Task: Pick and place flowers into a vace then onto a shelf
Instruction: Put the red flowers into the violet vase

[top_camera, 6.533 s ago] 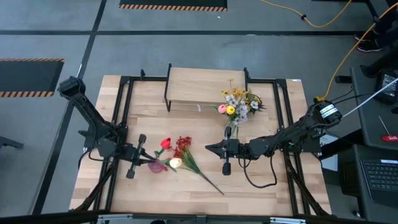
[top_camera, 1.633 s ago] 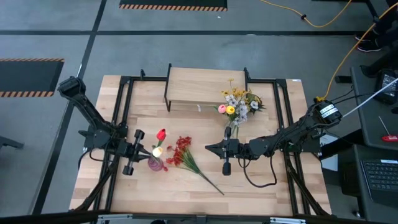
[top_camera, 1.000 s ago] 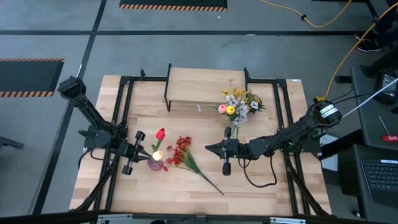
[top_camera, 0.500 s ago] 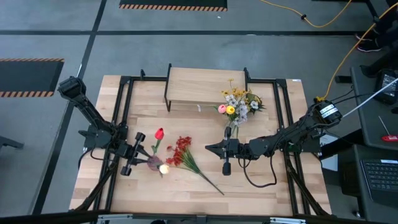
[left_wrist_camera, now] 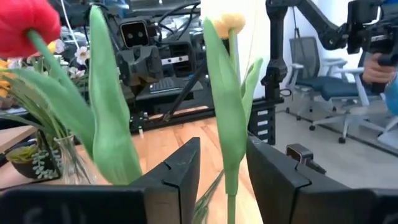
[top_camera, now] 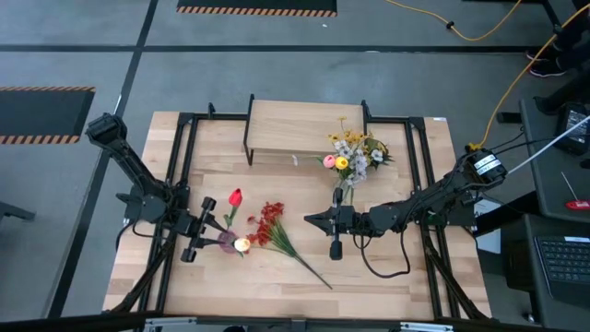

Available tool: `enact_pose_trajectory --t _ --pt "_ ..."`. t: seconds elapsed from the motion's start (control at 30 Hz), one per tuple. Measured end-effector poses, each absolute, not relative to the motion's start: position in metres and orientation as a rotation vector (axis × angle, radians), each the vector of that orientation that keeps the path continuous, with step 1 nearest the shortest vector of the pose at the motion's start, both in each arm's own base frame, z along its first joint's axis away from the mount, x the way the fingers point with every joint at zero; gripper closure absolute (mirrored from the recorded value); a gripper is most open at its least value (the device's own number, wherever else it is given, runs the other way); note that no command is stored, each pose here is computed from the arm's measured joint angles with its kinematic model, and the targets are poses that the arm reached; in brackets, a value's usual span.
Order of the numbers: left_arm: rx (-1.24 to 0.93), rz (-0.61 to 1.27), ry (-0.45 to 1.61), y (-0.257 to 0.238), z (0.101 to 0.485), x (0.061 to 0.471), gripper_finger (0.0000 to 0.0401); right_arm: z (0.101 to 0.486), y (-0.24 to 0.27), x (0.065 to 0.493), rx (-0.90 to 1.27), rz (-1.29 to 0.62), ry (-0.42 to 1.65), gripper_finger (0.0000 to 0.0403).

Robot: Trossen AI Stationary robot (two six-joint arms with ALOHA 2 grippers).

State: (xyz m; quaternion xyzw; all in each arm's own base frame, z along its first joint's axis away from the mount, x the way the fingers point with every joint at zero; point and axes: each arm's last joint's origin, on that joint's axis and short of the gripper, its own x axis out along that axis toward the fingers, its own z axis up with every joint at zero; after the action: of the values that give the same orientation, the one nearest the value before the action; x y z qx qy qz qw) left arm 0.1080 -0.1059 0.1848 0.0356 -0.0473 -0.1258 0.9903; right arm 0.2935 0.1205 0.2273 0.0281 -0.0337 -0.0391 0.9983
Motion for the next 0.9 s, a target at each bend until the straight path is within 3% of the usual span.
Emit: enact_pose_trajectory --t 0.37,0.6,0.9 --pt "0.211 -0.165 0.064 -0.107 0.213 0.102 0.0276 0.226 0.12 0.294 0.052 -0.078 -0.06 0.0398" --pt "0.137 -0.233 0.192 -0.102 0.225 0.091 0.0279 0.226 0.121 0.295 0.09 -0.078 -0.044 0.0398" --pt "0.17 -0.306 0.297 -0.101 0.214 0.082 0.0353 0.256 0.14 0.318 0.097 -0.092 0.25 0.04"
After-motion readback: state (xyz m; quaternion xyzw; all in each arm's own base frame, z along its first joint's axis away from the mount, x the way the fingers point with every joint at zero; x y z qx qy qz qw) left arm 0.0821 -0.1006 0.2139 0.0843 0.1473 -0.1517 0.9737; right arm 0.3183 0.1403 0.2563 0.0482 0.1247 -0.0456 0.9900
